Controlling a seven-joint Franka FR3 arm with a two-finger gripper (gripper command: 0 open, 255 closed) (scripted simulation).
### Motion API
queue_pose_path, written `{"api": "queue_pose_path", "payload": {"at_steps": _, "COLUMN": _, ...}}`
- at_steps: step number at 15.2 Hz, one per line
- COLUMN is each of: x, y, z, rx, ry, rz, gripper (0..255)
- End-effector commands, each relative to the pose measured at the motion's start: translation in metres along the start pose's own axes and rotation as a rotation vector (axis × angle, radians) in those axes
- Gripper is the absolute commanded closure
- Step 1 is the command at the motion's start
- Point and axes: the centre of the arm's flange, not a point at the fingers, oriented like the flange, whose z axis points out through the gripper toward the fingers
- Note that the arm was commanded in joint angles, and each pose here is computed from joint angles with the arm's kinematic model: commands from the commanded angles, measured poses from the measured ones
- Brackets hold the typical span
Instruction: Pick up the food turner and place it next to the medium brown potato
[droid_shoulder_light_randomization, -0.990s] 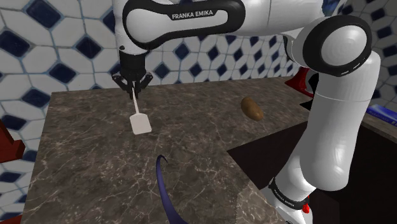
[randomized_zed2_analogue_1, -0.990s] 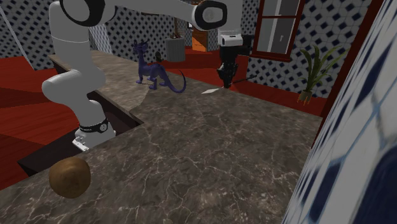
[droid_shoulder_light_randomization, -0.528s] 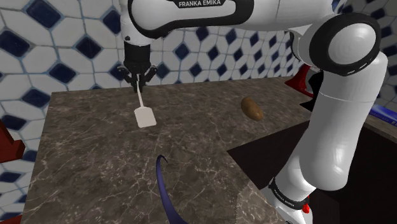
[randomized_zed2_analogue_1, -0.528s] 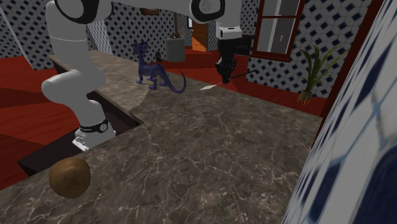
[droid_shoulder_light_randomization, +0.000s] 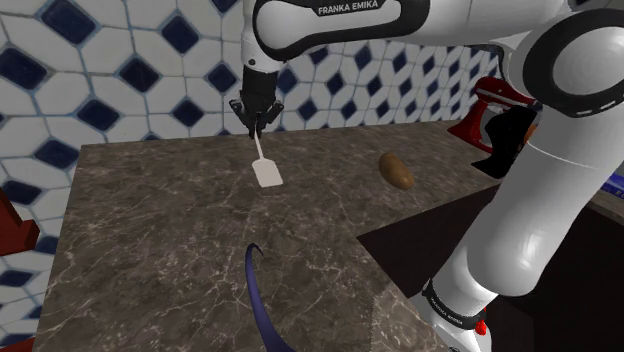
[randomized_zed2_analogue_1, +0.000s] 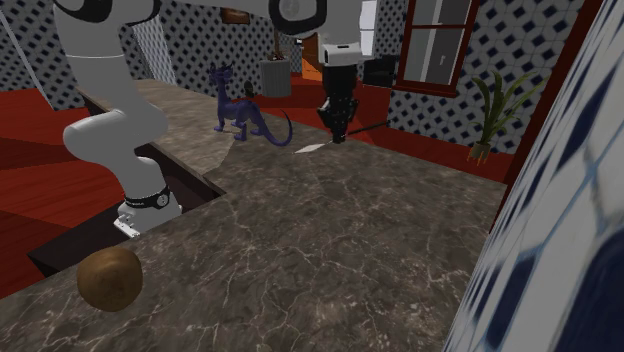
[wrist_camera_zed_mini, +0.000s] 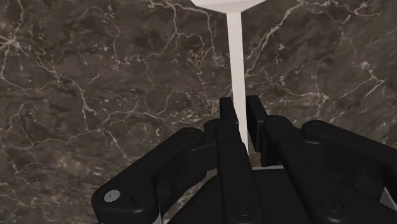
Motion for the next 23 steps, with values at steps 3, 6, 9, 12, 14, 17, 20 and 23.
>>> {"api": "queue_pose_path", "payload": {"at_steps": 3, "x": 0.012, "y": 0.054, "z": 0.0, "rx": 0.0, "ry": 0.0, "rz": -0.001, "gripper": 255}}
{"api": "queue_pose_path", "payload": {"at_steps": 6, "x": 0.019, "y": 0.093, "z": 0.0, "rx": 0.0, "ry": 0.0, "rz": -0.001, "gripper": 255}}
{"api": "queue_pose_path", "payload": {"at_steps": 9, "x": 0.026, "y": 0.132, "z": 0.001, "rx": 0.0, "ry": 0.0, "rz": -0.001, "gripper": 255}}
{"api": "queue_pose_path", "payload": {"at_steps": 12, "x": 0.034, "y": 0.171, "z": 0.001, "rx": 0.0, "ry": 0.0, "rz": -0.001, "gripper": 255}}
{"api": "queue_pose_path", "payload": {"at_steps": 14, "x": 0.039, "y": 0.197, "z": 0.002, "rx": 0.0, "ry": 0.0, "rz": -0.001, "gripper": 255}}
{"api": "queue_pose_path", "payload": {"at_steps": 17, "x": 0.046, "y": 0.236, "z": 0.002, "rx": 0.0, "ry": 0.0, "rz": -0.001, "gripper": 255}}
{"api": "queue_pose_path", "payload": {"at_steps": 20, "x": 0.053, "y": 0.275, "z": 0.002, "rx": 0.0, "ry": 0.0, "rz": -0.001, "gripper": 255}}
{"api": "queue_pose_path", "payload": {"at_steps": 23, "x": 0.06, "y": 0.313, "z": 0.003, "rx": 0.0, "ry": 0.0, "rz": -0.001, "gripper": 255}}
